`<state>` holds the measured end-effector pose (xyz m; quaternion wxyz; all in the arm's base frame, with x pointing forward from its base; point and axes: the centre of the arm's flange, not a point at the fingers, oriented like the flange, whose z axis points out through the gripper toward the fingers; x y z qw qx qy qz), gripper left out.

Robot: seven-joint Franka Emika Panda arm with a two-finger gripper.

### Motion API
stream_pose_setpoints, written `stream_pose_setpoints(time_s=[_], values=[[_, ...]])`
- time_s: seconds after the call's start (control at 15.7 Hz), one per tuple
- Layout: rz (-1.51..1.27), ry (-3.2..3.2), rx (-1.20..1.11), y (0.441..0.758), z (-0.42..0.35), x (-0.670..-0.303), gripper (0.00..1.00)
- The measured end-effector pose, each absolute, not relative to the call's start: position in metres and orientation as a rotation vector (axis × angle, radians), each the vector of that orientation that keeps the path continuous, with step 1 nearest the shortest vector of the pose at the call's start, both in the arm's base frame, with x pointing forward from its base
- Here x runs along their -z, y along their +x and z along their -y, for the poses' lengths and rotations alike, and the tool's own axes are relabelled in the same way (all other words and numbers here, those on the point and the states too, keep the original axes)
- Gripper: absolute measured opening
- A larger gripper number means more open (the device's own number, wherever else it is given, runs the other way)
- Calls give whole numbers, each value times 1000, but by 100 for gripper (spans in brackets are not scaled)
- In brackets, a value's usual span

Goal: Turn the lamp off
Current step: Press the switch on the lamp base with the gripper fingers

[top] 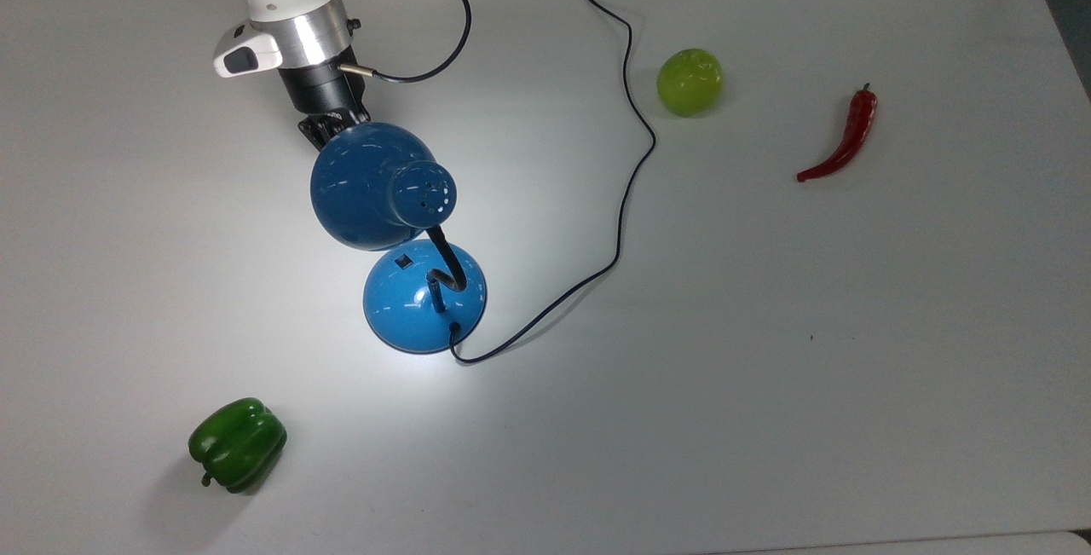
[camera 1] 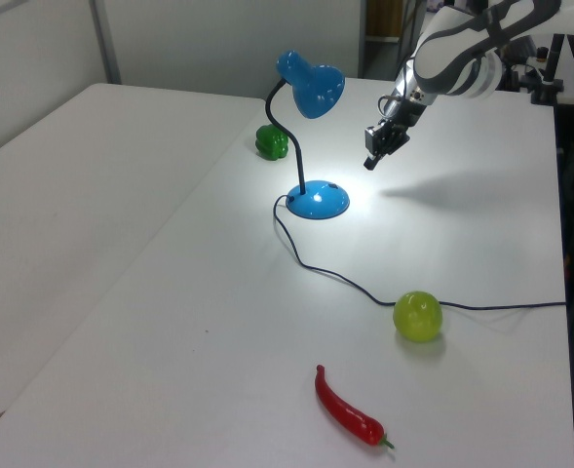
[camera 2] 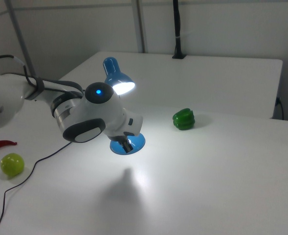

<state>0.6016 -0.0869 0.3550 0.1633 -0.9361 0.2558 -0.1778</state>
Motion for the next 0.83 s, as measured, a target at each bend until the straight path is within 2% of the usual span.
stream_pose_setpoints(time_s=[0.57, 0.83], values=[[-842, -2511, 492, 645, 70, -331, 1], [-861, -2487, 480, 650, 67, -323, 1]])
